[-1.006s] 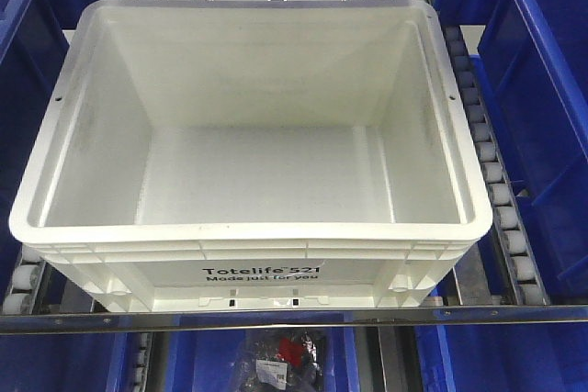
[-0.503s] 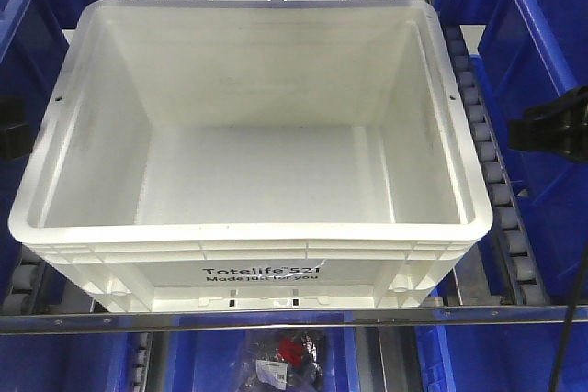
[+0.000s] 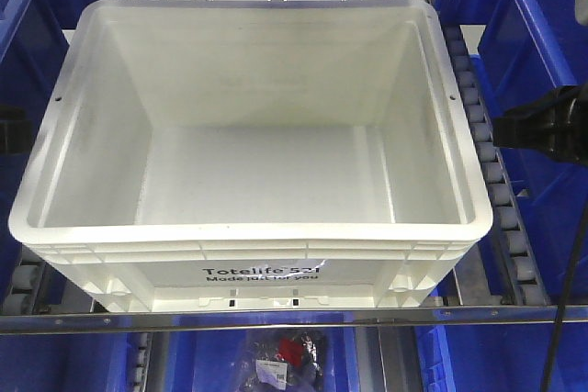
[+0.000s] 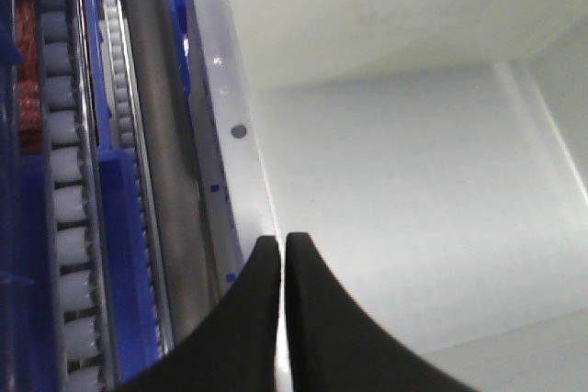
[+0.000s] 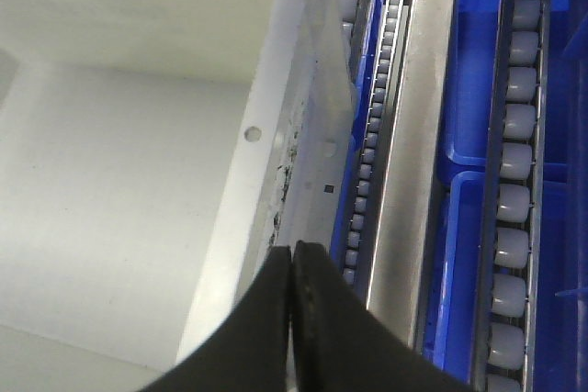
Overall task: Move bin from left to right shelf
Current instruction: 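Lower both grippers onto the tote's side rims, one on each side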
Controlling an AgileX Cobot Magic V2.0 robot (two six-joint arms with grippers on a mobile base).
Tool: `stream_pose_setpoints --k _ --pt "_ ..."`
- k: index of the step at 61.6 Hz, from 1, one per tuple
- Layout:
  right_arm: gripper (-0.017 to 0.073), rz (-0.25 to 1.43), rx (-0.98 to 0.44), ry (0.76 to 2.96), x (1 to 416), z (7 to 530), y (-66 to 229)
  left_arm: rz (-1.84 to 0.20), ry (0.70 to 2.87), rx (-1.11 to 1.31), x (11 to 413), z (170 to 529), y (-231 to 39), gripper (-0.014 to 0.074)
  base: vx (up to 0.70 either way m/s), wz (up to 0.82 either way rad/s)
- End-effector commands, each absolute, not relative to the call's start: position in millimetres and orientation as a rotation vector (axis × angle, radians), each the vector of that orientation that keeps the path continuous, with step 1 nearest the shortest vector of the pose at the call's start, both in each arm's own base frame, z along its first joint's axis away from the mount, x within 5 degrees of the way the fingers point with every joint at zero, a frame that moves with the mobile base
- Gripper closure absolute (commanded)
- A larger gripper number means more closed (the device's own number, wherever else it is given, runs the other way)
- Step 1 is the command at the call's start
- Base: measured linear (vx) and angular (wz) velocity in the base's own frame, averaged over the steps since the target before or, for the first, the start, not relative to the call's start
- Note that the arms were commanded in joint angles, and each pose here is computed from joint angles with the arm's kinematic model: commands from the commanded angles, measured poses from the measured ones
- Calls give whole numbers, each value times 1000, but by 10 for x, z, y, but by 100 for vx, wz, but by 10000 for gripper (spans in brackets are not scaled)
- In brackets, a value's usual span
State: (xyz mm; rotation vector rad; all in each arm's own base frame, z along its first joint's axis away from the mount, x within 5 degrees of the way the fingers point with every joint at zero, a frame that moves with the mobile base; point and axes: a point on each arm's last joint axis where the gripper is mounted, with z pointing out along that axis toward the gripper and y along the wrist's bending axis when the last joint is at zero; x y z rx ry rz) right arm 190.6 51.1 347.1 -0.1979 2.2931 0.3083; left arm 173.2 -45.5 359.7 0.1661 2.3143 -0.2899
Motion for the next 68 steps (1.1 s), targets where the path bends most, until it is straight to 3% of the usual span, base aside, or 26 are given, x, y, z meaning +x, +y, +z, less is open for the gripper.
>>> stream_pose_setpoints --k 1,23,32,41,57,61,68 --pt "566 311 -194 2187 1926 3648 508 -292 2287 145 1814 3755 -470 595 0 0" --pt "559 308 -192 2171 1935 3659 506 -288 2341 136 1953 3677 -496 589 0 0" --pt "491 329 -182 2173 1933 3660 517 -287 2341 136 1953 3677 -496 546 0 0" --pt "323 340 -178 2172 1931 3662 522 -284 2335 137 1958 3681 -495 418 0 0" --pt "-117 341 -173 2171 1933 3663 522 -287 2326 135 1963 3687 -496 75 0 0" --pt "-168 340 -173 2168 1934 3665 521 -288 2326 134 1963 3687 -496 30 0 0" --pt "-166 338 -173 2164 1937 3668 520 -288 2326 134 1963 3687 -496 14 0 0"
